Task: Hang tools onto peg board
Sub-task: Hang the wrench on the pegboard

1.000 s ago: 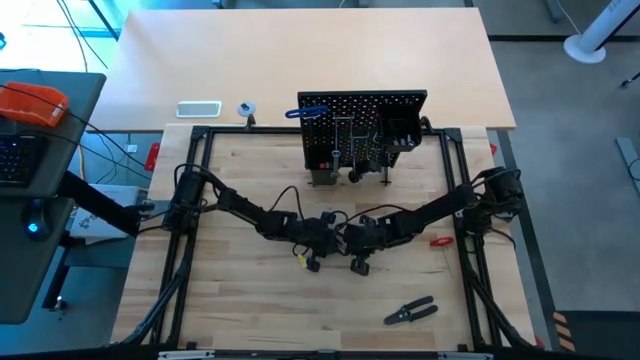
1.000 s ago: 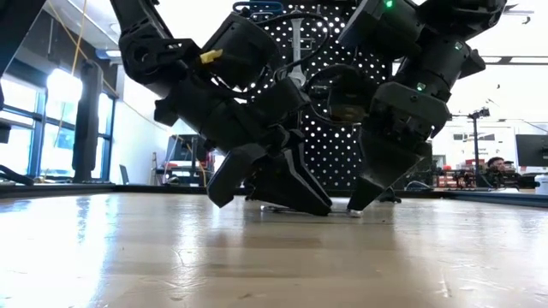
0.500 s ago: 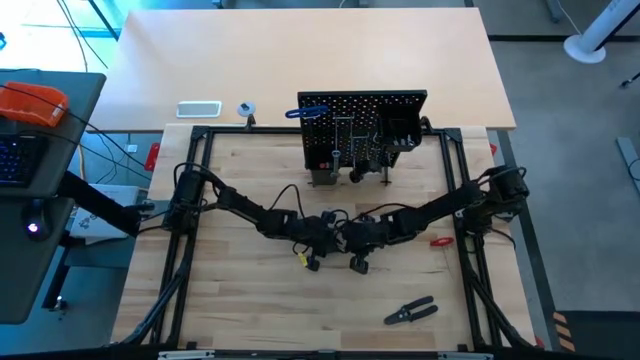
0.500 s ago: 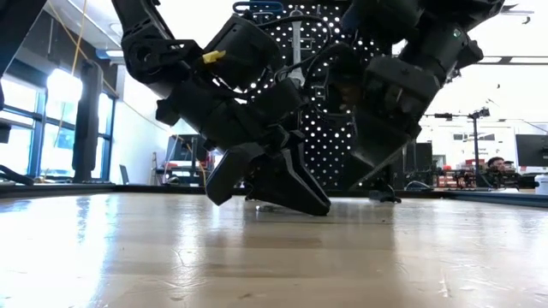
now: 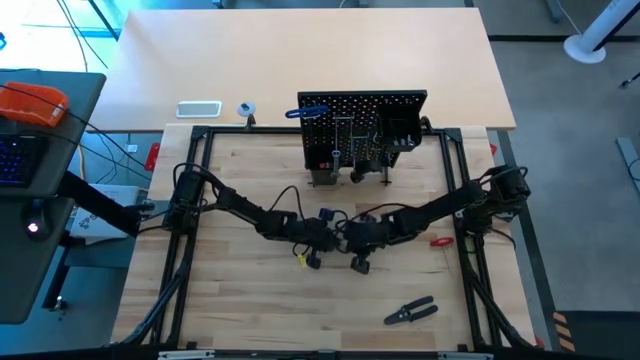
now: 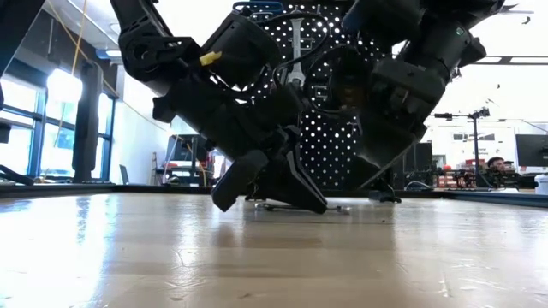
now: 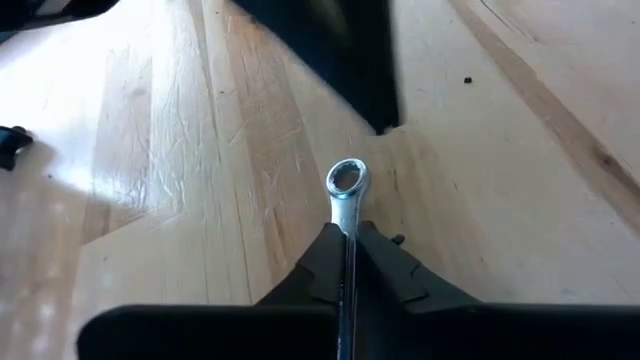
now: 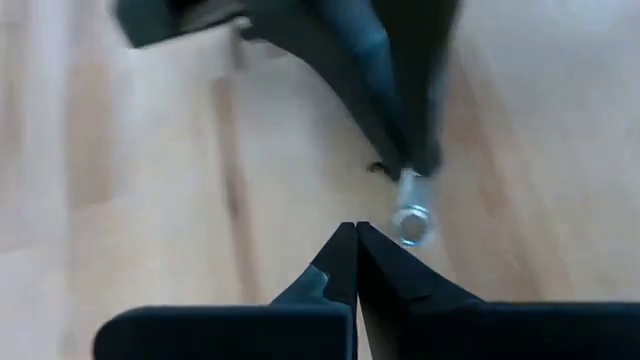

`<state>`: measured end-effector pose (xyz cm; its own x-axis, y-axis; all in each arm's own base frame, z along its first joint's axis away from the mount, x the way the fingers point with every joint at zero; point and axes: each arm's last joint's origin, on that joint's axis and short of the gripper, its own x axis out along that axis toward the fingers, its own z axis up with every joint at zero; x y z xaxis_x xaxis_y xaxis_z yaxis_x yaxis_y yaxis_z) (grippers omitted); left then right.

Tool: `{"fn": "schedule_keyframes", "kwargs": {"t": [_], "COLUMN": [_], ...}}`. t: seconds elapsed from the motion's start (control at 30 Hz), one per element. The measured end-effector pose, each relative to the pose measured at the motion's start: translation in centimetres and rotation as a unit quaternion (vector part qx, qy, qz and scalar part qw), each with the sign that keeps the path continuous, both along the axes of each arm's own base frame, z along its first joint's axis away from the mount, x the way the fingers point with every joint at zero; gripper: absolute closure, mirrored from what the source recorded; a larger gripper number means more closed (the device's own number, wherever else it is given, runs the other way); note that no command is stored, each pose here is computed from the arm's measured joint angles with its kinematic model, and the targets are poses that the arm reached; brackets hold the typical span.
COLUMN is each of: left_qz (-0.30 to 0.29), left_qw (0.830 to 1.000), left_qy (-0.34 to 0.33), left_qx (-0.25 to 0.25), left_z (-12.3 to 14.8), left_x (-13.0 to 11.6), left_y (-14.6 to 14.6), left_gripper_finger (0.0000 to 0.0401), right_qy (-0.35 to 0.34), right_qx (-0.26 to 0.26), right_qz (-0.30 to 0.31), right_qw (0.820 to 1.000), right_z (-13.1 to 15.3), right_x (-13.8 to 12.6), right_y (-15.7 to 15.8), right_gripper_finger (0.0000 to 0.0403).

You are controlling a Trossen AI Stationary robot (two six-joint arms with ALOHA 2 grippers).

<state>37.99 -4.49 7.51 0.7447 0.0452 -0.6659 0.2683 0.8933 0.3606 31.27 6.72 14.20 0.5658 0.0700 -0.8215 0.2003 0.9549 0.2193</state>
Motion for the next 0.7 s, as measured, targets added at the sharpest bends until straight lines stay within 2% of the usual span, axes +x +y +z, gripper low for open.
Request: {"fn": "schedule_keyframes", "kwargs": {"t": [0.17,0.43,0.7], "left_qz": [-0.002,-0.009,-0.009], "left_qw": [1.0,1.0,1.0], "left_qy": [0.0,-0.003,-0.003], "left_qx": [0.001,0.003,0.002], "left_z": [0.01,0.04,0.04], "left_x": [-0.02,-0.03,-0.02], "left_y": [-0.16,-0.38,-0.39], "left_gripper_finger": [0.0398,0.0398,0.0399], "right_qy": [0.024,0.026,0.004], "right_qx": [-0.051,-0.041,-0.054], "right_qz": [-0.031,-0.043,-0.015], "right_qw": [0.998,0.998,0.998], "right_z": [-0.32,-0.35,-0.15], "right_x": [-0.49,-0.37,-0.05], "right_y": [-0.46,-1.02,-0.73], "right_gripper_finger": [0.0379,0.0294,0.0281]}}
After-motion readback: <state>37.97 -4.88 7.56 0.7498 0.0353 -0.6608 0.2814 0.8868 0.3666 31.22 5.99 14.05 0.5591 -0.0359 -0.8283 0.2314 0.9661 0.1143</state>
